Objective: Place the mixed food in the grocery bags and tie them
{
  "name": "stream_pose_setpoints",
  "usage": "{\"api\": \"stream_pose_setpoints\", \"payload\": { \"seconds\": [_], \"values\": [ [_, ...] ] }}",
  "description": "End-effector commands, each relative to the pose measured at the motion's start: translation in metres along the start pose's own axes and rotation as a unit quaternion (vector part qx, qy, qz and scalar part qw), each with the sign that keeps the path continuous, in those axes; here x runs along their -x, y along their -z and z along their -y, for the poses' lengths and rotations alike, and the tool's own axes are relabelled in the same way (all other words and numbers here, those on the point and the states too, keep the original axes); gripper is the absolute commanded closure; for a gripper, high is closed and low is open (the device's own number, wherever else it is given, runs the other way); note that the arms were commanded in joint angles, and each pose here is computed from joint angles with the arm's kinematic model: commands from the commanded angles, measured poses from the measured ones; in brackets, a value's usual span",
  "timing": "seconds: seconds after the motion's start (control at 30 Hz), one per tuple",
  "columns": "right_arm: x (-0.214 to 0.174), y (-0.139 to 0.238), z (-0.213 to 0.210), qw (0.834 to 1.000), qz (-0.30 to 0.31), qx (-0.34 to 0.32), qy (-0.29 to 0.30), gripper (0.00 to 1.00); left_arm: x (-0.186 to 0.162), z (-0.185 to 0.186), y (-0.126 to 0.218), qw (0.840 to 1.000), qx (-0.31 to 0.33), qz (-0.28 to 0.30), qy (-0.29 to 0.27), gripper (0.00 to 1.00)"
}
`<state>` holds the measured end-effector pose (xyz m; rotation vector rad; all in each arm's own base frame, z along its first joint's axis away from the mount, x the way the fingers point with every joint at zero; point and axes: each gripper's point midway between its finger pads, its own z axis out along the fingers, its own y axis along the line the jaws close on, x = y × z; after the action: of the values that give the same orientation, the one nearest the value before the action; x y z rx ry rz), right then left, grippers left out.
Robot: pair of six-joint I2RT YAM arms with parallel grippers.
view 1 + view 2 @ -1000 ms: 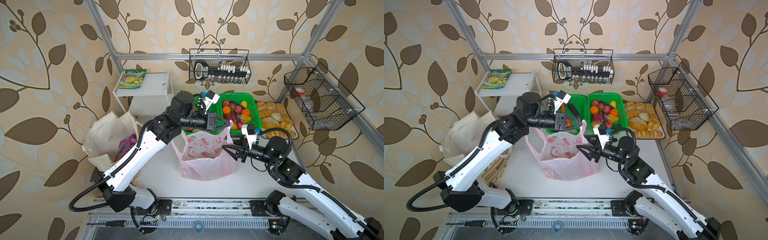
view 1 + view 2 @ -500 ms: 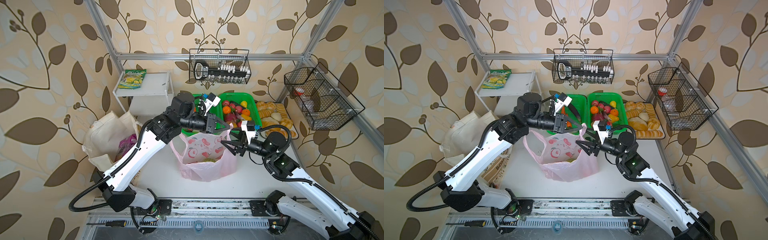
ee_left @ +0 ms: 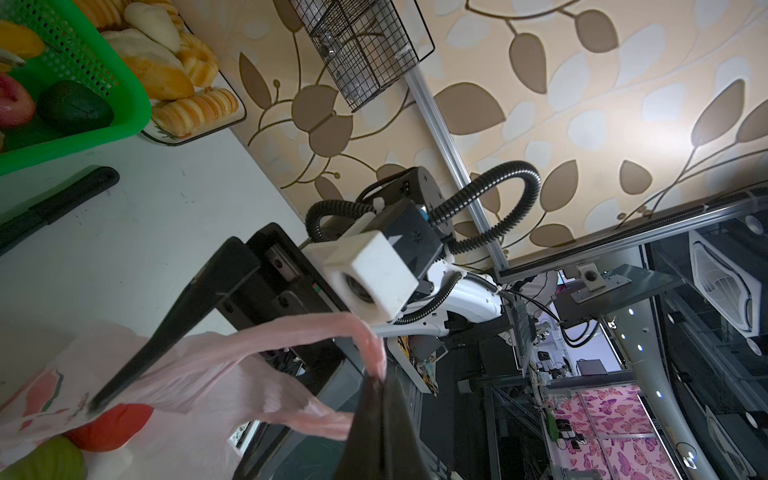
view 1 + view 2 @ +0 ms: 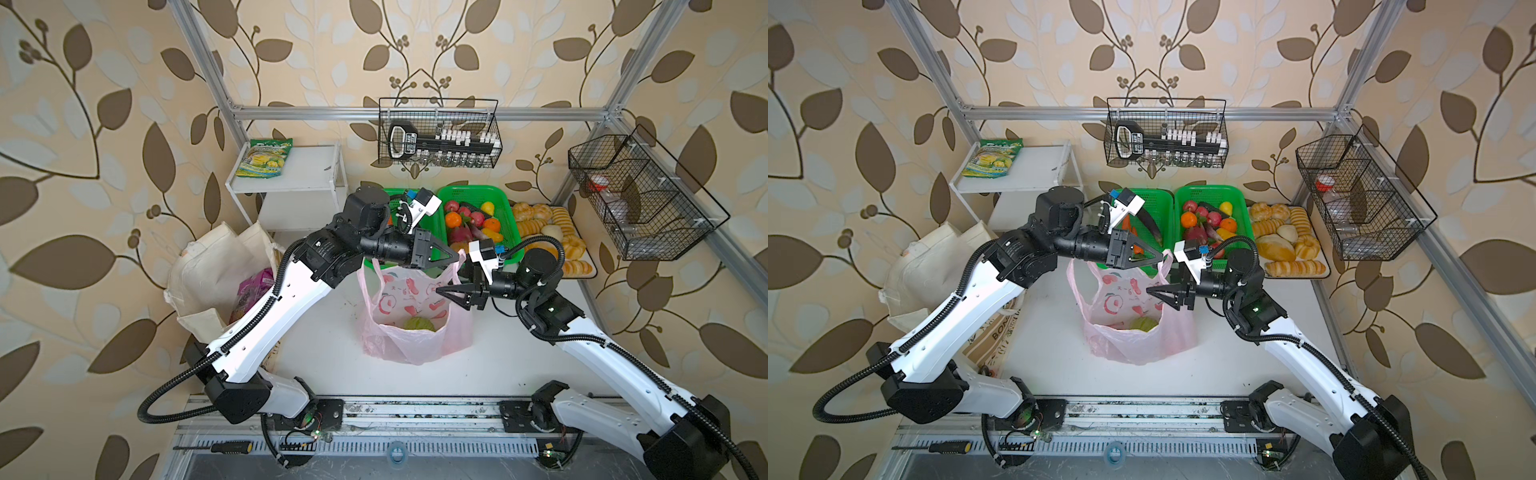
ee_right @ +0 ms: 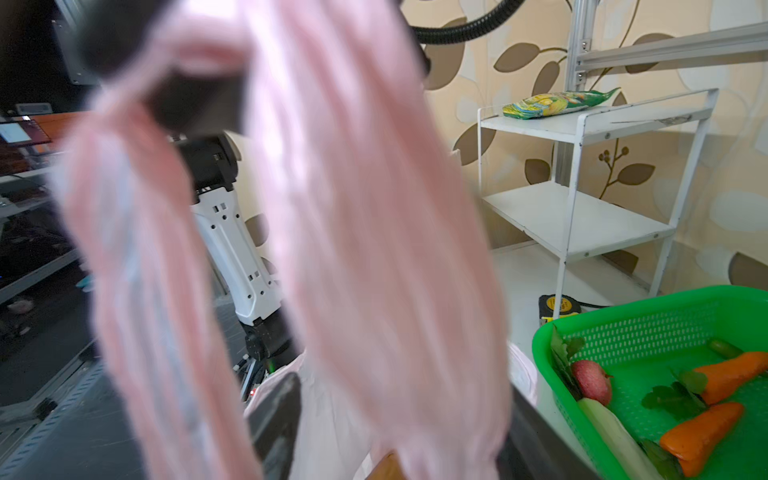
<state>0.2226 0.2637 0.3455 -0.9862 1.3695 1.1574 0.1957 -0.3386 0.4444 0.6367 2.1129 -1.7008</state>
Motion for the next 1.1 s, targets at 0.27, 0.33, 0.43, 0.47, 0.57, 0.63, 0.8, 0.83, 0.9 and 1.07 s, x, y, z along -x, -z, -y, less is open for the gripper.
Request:
{"api": "stream_pose_setpoints", "payload": {
  "seconds": [0.27, 0.33, 0.43, 0.47, 0.57, 0.63, 0.8, 0.83, 0.9, 1.07],
  "values": [
    [0.000, 0.017, -0.034, 0.998, -0.024, 0.064, 0.013, 0.71, 0.005, 0.012, 0.017, 0.999, 0.006, 0.030, -0.036, 1.00],
    [-0.002, 0.018, -0.036, 0.998, -0.024, 0.065, 0.010, 0.75, 0.006, 0.010, 0.017, 0.999, 0.011, 0.033, -0.035, 1.00],
    [-0.004, 0.020, -0.037, 0.998, -0.023, 0.063, 0.001, 0.78, 0.006, 0.007, 0.017, 0.999, 0.015, 0.033, -0.031, 1.00],
    [-0.005, 0.020, -0.036, 0.998, -0.024, 0.060, -0.001, 0.78, 0.005, 0.007, 0.018, 0.999, 0.017, 0.035, -0.031, 1.00],
    [-0.010, 0.022, -0.034, 0.998, -0.028, 0.047, -0.007, 0.81, 0.006, 0.004, 0.020, 0.998, 0.026, 0.043, -0.031, 1.00],
    [-0.011, 0.023, -0.032, 0.999, -0.027, 0.039, -0.010, 0.90, 0.006, 0.002, 0.022, 0.998, 0.032, 0.050, -0.033, 1.00],
    [-0.008, 0.024, -0.018, 0.999, -0.016, -0.012, -0.048, 0.98, 0.006, -0.005, 0.026, 0.996, 0.052, 0.059, -0.033, 1.00],
    [-0.008, 0.024, -0.014, 0.997, -0.014, -0.025, -0.065, 0.97, 0.007, -0.005, 0.027, 0.996, 0.057, 0.064, -0.036, 1.00],
    [-0.009, 0.025, 0.001, 0.992, -0.010, -0.066, -0.107, 0.96, 0.009, -0.004, 0.031, 0.994, 0.064, 0.077, -0.050, 0.74],
    [-0.024, 0.037, 0.035, 0.967, -0.009, -0.179, -0.182, 0.96, 0.009, -0.008, 0.055, 0.981, 0.118, 0.119, -0.098, 0.30]
  ]
}}
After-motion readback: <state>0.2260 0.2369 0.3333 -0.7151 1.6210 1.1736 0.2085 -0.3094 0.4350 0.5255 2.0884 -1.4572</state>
